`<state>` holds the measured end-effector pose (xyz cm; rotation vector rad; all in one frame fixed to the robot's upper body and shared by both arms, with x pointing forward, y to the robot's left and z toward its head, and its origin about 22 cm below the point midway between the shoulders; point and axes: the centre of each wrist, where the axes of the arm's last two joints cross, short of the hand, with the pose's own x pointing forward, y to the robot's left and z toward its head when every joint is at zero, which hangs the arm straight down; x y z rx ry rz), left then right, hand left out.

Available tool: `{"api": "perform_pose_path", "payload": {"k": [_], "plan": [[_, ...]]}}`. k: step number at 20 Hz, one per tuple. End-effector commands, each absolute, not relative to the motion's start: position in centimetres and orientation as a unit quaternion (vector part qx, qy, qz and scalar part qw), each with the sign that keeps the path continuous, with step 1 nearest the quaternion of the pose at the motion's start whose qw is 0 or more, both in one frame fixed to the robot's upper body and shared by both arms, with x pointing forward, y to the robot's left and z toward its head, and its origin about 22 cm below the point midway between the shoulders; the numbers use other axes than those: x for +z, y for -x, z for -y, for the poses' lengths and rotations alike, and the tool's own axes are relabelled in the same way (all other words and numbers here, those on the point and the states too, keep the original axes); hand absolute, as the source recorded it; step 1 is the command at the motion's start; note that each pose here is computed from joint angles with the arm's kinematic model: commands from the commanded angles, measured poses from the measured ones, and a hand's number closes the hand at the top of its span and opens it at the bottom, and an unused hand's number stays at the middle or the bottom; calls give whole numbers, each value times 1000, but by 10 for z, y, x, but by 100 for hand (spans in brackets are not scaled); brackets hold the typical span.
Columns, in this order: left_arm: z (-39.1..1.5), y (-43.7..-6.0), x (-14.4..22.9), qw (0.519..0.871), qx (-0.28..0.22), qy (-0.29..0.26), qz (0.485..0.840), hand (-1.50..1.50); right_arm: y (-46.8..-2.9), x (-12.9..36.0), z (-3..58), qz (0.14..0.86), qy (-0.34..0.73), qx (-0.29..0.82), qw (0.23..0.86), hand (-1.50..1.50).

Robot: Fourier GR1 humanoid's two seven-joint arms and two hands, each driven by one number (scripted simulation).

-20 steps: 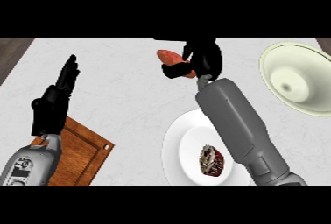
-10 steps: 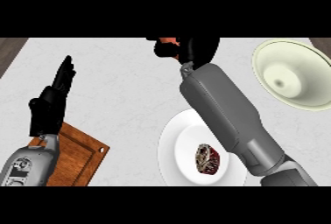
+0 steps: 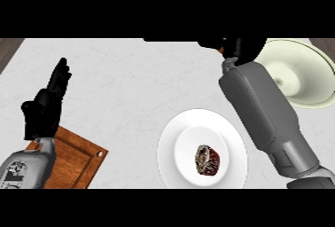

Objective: Pick the sweet potato from the plate and place it in the bowl

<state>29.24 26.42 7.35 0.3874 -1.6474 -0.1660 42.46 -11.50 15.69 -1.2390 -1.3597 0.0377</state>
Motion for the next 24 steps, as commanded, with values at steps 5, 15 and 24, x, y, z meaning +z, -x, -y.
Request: {"api": "perform_pose_path", "payload": {"k": [5,15,24], "plan": [[-257,-289,86,656,-67,-172,732,0,-429,128,212,566,599,-39,565,150],[-253,-297,82,651,-85,-175,734,0,-423,100,333,459,704,0,542,150],[-255,-293,81,656,-76,-164,733,0,-402,70,384,456,633,-52,623,-150]]}}
